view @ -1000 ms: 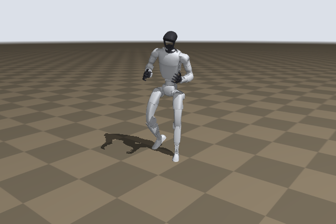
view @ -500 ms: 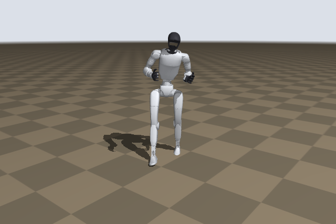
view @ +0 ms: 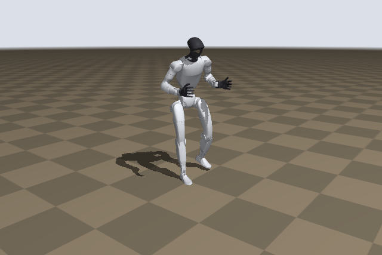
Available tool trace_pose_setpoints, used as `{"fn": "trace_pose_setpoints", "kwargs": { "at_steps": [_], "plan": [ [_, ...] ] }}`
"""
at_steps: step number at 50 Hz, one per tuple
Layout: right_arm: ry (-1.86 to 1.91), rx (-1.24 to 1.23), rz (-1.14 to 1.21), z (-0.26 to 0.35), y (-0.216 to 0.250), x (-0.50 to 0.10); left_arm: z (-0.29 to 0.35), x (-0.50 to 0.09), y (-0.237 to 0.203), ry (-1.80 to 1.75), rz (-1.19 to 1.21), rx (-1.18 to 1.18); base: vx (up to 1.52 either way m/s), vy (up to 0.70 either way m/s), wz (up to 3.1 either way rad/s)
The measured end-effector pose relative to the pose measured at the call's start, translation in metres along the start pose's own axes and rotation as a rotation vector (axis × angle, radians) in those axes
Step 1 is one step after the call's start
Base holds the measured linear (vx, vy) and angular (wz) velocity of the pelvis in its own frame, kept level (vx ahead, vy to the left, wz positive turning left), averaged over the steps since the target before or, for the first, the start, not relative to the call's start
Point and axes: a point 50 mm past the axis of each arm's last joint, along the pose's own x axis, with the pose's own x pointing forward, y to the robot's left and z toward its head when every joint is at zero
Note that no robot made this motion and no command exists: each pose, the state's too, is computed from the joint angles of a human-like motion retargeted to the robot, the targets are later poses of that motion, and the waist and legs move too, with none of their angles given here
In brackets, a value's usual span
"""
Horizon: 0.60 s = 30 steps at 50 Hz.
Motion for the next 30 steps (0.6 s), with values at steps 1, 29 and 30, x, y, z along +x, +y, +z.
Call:
{"fn": "trace_pose_setpoints", "kwargs": {
  "at_steps": [1,29,30],
  "plan": [
    [-0.003,-0.008,0.004,0.000,0.000,0.000,0.000,0.000,0.000,-0.003,-0.001,-0.004,0.16,-0.14,0.60],
    [0.076,0.064,-0.006,-0.005,0.014,-0.018,0.006,-0.003,-0.011,-0.015,0.014,-0.119,0.22,0.10,0.72],
    [0.079,0.084,-0.009,-0.005,0.015,-0.017,0.006,-0.004,-0.009,-0.012,0.052,-0.159,0.29,0.19,0.44]
  ]
}}
